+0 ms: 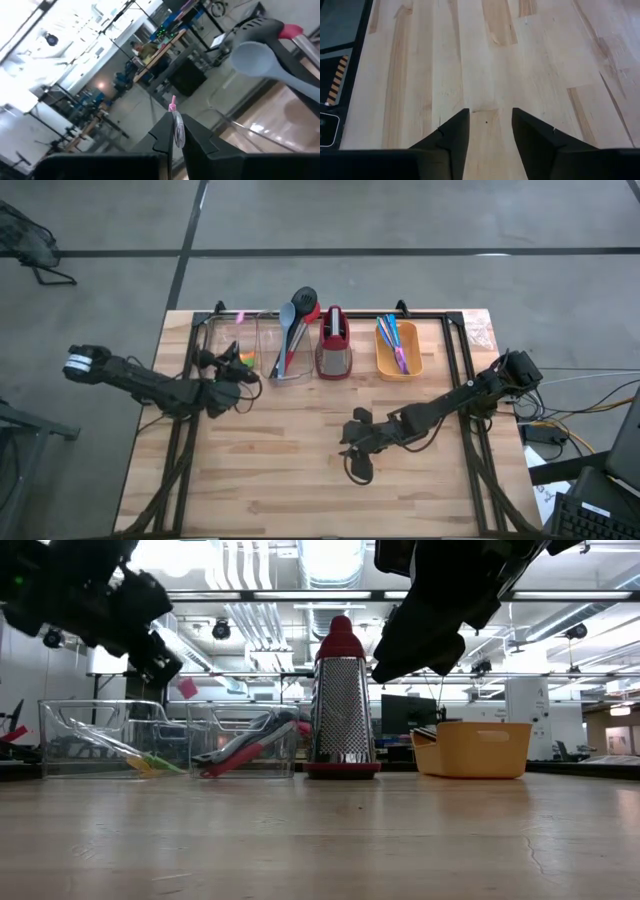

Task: Pick & Place Kitchen Items
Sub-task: Put the pink spatula into the left transparent bin, then return to Home Position

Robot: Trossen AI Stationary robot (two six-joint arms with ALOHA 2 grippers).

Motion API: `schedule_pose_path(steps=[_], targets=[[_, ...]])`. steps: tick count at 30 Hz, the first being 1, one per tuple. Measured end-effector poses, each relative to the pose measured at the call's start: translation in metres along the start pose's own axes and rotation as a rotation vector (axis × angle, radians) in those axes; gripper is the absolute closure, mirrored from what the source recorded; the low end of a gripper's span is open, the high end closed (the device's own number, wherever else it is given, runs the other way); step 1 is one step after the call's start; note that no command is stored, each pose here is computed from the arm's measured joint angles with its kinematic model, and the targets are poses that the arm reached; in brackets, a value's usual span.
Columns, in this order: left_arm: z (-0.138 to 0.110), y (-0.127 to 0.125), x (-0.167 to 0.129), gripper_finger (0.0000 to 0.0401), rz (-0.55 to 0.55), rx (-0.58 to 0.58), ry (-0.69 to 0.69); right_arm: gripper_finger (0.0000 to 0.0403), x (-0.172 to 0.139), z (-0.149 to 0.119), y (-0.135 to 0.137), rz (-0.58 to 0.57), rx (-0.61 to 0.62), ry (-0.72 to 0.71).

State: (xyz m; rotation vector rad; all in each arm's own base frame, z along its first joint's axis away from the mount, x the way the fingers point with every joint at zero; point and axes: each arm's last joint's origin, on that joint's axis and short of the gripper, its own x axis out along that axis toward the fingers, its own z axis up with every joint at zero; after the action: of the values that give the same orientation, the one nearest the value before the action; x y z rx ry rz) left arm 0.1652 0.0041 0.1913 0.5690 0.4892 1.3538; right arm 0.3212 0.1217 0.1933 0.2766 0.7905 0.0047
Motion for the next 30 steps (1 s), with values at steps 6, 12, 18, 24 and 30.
schedule_pose_path(steps=[6, 12, 18, 24, 30], targets=[[-0.023, -0.008, 0.000, 0.0375, -0.072, -0.105, -0.011, 0.0280, 0.000, 0.000, 0.000, 0.000, 0.000, 0.000], [-0.044, -0.012, 0.000, 0.0369, -0.081, -0.256, 0.001, 0.0301, 0.000, 0.000, 0.000, 0.000, 0.000, 0.000], [-0.053, -0.013, 0.000, 0.0368, -0.101, -0.340, 0.009, 0.0324, 0.000, 0.000, 0.000, 0.000, -0.011, 0.000], [-0.050, -0.013, 0.000, 0.0329, -0.100, -0.382, 0.010, 0.0343, 0.000, 0.000, 0.000, 0.000, -0.015, -0.001], [-0.048, -0.012, 0.000, 0.0250, -0.101, -0.446, 0.011, 0.0356, 0.000, 0.000, 0.000, 0.000, -0.015, -0.001]])
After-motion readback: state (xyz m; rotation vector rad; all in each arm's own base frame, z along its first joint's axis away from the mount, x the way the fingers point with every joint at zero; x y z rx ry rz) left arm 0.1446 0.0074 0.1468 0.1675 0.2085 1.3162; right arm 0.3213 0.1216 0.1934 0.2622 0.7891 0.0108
